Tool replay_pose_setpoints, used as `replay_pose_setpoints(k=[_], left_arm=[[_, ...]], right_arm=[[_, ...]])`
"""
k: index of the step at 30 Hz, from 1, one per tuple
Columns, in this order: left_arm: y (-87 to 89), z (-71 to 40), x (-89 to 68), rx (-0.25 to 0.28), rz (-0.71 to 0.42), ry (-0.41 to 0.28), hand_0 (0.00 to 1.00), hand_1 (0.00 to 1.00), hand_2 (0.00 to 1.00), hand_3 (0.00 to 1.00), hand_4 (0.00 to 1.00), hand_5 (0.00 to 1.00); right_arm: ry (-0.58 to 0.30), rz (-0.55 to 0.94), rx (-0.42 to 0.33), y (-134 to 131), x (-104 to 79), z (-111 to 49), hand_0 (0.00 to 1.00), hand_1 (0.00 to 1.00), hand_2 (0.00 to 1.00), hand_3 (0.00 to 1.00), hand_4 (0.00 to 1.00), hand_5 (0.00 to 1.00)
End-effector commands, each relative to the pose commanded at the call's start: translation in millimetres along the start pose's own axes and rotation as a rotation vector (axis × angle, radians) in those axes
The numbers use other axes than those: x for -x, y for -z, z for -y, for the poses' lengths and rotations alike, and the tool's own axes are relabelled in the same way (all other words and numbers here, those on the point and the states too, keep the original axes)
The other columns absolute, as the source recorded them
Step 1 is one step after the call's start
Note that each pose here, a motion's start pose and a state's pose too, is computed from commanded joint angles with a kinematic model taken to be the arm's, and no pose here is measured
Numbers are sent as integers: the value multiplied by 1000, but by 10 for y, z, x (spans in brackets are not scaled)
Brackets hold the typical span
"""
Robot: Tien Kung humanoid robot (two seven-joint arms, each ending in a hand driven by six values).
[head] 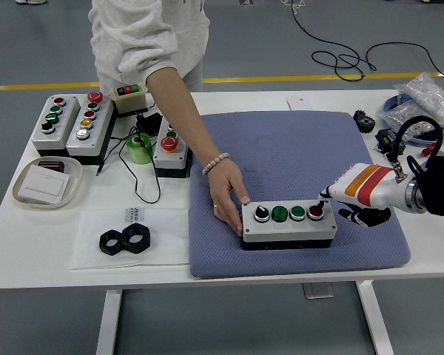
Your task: Pick up the button,place it on the desk,press the button,press the button
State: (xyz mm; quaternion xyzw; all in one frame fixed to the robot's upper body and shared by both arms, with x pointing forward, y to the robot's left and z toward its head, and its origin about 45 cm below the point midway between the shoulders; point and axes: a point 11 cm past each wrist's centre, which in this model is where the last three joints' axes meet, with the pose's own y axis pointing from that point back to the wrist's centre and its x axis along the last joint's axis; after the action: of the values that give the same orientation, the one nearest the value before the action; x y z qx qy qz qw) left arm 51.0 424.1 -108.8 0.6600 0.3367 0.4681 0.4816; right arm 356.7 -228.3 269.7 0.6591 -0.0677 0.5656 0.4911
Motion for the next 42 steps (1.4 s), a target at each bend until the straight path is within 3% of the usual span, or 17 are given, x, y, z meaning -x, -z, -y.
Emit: replay_pose_setpoints(k=[23, 42], left_arm=[[3, 0, -2, 2, -4, 1, 738, 905, 956, 766, 550, 998], [-65, -6, 27, 15, 0, 7, 737, 904, 956, 767, 548, 998]], right_arm=[[-14, -23, -15, 81, -62, -1, 175, 52, 136, 752, 416, 2], [-10, -7, -18, 140, 34, 74, 176, 53, 137, 749, 418, 2]])
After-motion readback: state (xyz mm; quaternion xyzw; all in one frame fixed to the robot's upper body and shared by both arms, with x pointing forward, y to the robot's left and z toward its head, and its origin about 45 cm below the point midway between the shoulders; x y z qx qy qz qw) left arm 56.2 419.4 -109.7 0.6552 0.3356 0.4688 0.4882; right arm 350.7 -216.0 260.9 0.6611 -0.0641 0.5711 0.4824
